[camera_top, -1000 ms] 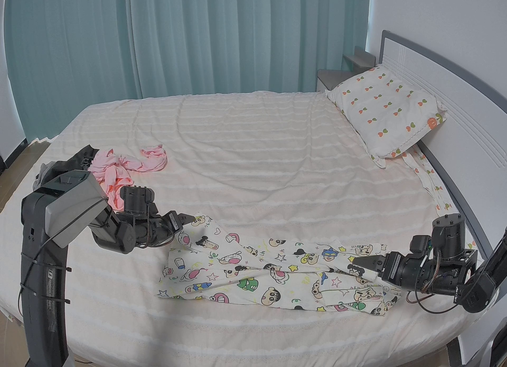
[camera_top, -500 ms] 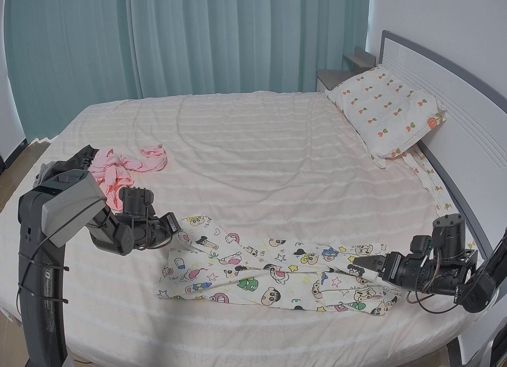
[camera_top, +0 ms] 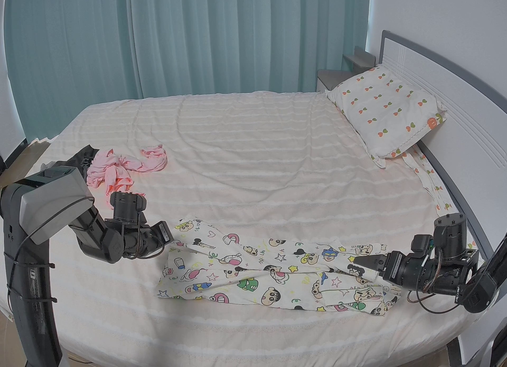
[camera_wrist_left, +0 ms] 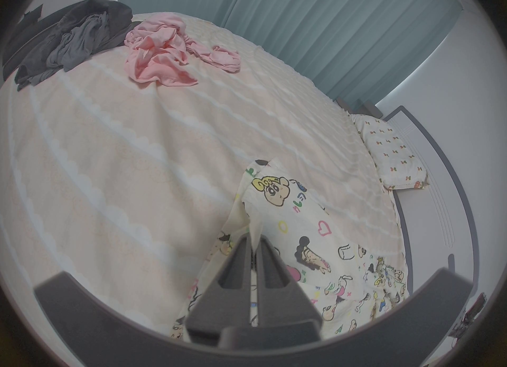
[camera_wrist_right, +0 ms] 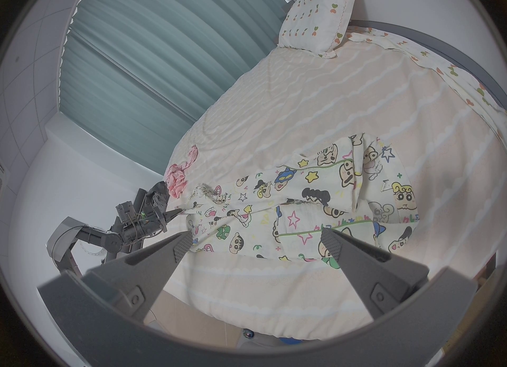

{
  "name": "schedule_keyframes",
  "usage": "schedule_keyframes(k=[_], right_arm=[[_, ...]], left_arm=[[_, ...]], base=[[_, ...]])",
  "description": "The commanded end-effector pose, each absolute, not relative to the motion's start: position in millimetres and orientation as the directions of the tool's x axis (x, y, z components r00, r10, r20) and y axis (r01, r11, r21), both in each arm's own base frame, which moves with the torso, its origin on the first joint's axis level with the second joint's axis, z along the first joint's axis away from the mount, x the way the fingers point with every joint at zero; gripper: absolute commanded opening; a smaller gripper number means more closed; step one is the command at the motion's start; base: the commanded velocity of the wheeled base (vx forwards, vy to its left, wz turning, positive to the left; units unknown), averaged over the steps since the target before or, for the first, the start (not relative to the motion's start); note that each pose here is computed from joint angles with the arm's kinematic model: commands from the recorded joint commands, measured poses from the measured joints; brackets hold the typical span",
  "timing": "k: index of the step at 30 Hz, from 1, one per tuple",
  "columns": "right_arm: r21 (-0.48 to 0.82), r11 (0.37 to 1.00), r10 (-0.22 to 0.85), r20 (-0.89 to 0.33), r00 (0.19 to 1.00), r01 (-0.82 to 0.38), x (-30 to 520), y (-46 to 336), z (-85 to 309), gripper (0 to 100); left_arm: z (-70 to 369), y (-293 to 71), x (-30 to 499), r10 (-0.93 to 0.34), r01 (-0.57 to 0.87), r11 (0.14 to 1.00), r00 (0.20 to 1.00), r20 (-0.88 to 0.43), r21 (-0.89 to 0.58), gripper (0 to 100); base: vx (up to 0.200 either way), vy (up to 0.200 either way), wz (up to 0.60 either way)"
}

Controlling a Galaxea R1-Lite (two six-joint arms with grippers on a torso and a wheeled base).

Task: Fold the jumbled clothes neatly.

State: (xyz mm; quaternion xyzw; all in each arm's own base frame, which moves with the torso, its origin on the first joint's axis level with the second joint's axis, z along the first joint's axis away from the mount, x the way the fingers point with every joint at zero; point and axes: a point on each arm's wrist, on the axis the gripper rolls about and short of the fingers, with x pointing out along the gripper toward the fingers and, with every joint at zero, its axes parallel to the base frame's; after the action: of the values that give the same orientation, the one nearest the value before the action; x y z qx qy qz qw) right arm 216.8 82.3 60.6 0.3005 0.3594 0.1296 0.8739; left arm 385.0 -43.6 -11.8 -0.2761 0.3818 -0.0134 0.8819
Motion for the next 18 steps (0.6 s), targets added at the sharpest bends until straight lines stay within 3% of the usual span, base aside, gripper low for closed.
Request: schedule_keyframes(k=[1,13,14,18], right_arm=[[0.619,0.785,0.444,-0.549,0.708,-0.012,217,83,61,100],[0.619,0.785,0.446,-0.551,0.706,-0.013,216,83,61,100],[0.618,0.786,0.444,-0.551,0.707,-0.012,215,83,61,100],[0.623,0.782,0.445,-0.539,0.715,-0.017,212,81,64,100]], left_arm=[[-18,-43,372,-0.23,-0.202,0.856,0.676,-0.7,-0.476,0],[-29,-42,362,-0.214,-0.232,0.862,0.64,-0.738,-0.451,0],[-30,-42,361,-0.214,-0.234,0.861,0.638,-0.74,-0.451,100],[-29,-42,361,-0.212,-0.233,0.862,0.639,-0.739,-0.449,100]], base=[[0.0,0.0,0.0],[0.0,0.0,0.0],[0.0,0.0,0.0],[0.0,0.0,0.0]])
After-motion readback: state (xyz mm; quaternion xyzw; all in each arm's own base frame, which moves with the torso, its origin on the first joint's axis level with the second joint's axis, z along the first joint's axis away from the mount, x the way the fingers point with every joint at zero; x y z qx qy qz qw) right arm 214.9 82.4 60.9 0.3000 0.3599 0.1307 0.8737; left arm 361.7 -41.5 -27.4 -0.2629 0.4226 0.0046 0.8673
